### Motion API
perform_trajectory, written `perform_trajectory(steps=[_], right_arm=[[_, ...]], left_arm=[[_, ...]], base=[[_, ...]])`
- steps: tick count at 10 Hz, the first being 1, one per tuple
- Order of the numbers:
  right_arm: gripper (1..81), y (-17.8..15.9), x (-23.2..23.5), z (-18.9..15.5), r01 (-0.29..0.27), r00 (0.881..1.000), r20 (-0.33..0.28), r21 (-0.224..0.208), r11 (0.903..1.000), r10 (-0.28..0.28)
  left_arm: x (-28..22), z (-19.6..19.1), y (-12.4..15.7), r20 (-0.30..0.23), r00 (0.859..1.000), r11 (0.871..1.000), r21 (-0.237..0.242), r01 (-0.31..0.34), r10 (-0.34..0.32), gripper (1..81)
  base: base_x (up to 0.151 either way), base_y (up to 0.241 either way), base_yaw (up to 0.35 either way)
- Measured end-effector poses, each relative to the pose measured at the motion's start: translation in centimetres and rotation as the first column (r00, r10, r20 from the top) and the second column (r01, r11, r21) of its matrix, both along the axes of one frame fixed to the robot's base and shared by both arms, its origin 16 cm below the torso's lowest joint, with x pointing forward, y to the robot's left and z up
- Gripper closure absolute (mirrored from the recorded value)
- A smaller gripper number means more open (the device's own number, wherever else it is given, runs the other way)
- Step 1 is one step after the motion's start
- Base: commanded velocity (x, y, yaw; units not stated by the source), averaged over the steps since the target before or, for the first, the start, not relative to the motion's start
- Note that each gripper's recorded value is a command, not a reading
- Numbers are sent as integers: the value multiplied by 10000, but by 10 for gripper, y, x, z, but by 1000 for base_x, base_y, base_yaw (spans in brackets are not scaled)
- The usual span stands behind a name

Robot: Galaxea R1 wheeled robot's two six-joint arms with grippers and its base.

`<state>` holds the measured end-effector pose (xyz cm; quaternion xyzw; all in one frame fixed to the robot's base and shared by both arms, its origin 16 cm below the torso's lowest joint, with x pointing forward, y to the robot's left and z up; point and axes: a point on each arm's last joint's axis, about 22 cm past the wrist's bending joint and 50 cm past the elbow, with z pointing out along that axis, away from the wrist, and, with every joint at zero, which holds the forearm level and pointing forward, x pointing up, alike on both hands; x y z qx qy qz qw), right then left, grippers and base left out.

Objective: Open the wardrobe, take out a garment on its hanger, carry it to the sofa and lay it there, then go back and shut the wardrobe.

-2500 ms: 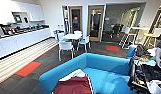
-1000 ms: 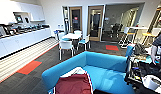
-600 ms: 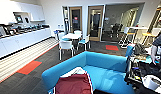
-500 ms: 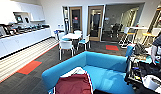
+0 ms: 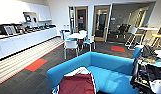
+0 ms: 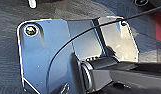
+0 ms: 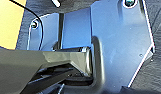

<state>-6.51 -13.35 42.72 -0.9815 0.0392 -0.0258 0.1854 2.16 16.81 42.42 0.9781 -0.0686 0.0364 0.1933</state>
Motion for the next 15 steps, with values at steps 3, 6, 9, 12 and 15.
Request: perform_trajectory(steps=[3,6,9,12,15], right_arm=[[10,-2,6,-1,1,10000,84,-55,10000,-1],[10,-3,-1,-1,-75,10000,-48,-72,9999,74],[10,-4,2,-2,-80,10000,-18,-109,9999,80],[10,-6,1,-2,-97,9999,-55,-126,9999,96],[10,-3,-5,-1,-140,9998,-176,-90,9999,138]], left_arm=[[-4,-1,1,-34,10000,9999,101,74,-73,10],[-4,-4,4,-31,9996,9985,478,280,-279,10],[-6,-4,-3,-36,9994,9986,405,345,-344,10],[-7,-3,-6,4,9989,9981,389,472,-473,10],[-7,-4,-11,8,9989,9977,471,478,-479,10]], base=[[0,0,305],[0,0,335],[0,0,350],[0,0,350],[0,0,350]])
